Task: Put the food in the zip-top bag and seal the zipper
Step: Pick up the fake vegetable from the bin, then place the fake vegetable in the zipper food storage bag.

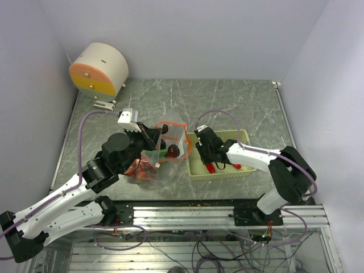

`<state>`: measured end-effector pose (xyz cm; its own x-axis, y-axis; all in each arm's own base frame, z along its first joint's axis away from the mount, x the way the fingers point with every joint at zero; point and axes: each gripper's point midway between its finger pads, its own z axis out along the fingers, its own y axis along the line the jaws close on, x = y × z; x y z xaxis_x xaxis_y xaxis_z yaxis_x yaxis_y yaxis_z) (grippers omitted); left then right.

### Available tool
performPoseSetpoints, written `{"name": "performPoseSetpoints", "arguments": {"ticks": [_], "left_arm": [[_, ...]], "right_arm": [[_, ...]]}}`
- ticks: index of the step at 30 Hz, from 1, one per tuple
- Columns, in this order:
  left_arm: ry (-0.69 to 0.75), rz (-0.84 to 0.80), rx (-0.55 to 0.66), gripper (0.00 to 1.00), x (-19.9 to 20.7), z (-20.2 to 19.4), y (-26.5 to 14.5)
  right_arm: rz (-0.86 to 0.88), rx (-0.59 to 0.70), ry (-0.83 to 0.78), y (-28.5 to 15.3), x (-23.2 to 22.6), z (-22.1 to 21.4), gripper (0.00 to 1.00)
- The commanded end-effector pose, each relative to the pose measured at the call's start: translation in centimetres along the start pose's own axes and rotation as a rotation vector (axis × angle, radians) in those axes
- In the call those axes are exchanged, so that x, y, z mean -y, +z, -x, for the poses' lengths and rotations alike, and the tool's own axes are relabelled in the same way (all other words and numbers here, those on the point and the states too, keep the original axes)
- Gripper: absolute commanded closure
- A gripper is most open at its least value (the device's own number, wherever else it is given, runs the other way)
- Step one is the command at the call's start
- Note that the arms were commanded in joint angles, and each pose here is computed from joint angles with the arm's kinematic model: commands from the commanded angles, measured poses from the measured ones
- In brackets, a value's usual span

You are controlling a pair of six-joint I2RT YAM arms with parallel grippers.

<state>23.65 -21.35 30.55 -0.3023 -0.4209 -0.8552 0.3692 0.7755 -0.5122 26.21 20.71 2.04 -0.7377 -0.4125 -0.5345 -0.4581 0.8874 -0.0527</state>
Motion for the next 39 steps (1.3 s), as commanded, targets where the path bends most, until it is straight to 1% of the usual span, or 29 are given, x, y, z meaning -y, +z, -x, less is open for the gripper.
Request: {"name": "performPoseSetpoints", "arguments": {"ticks": [1,6,10,12,14,15,17,20,22,25,28,31,33,36,38,39], "left_arm": [[0.007,0.008,0.018,0.93,-0.1,0.5,-0.1],[0.004,0.01,0.017,0.93,-0.2,0.4,-0.1],[0.001,0.008,0.015,0.93,0.0,0.4,0.1],[-0.001,0.007,0.011,0.93,0.0,0.2,0.2],[-0.003,0.005,0.009,0.93,0.1,0.1,0.4],[-0.004,0.004,0.007,0.93,0.1,0.0,0.5],[-0.006,0.007,0.006,0.93,0.1,-0.3,1.0],[-0.008,0.007,-0.001,0.93,0.2,-0.9,1.7],[-0.01,0.002,-0.012,0.93,0.4,-1.3,2.3],[-0.011,-0.016,-0.028,0.93,1.1,-1.6,3.0],[-0.007,-0.034,-0.044,0.93,2.0,-1.4,3.6],[-0.009,-0.062,-0.056,0.93,3.0,-1.1,3.7],[-0.011,-0.072,-0.055,0.93,3.3,-0.8,3.5],[-0.011,-0.065,-0.046,0.93,3.2,-0.4,3.2],[-0.01,-0.062,-0.039,0.93,3.1,-0.1,3.0],[-0.01,-0.064,-0.037,0.93,3.1,0.0,2.9]], "right_arm": [[-0.055,0.065,0.049,-1.3,1.3,1.3,1.0],[-0.114,0.194,0.13,-4.3,2.9,4.2,1.0],[-0.064,0.369,0.19,-9.2,3.0,7.7,1.0],[0.046,0.472,0.191,-12.3,1.7,9.4,1.0],[0.216,0.586,0.159,-15.9,-0.6,11.1,1.0],[0.328,0.637,0.135,-18.0,-2.2,11.7,1.0],[0.469,0.745,0.112,-22.1,-3.8,12.9,1.0],[0.591,0.851,0.086,-26.4,-5.3,14.3,1.0],[0.659,0.909,0.073,-28.1,-6.3,15.0,1.0],[0.729,0.986,0.076,-29.3,-7.6,16.2,1.0],[0.716,1.094,0.111,-29.5,-8.1,17.8,1.0],[0.621,1.179,0.147,-28.6,-8.1,19.4,1.0],[0.556,1.21,0.17,-27.6,-8.3,20.1,1.0],[0.462,1.226,0.192,-25.9,-8.9,20.2,1.0],[0.369,1.221,0.203,-24.2,-9.1,19.8,1.0],[0.311,1.222,0.213,-23.4,-8.9,19.6,0.97]]}}
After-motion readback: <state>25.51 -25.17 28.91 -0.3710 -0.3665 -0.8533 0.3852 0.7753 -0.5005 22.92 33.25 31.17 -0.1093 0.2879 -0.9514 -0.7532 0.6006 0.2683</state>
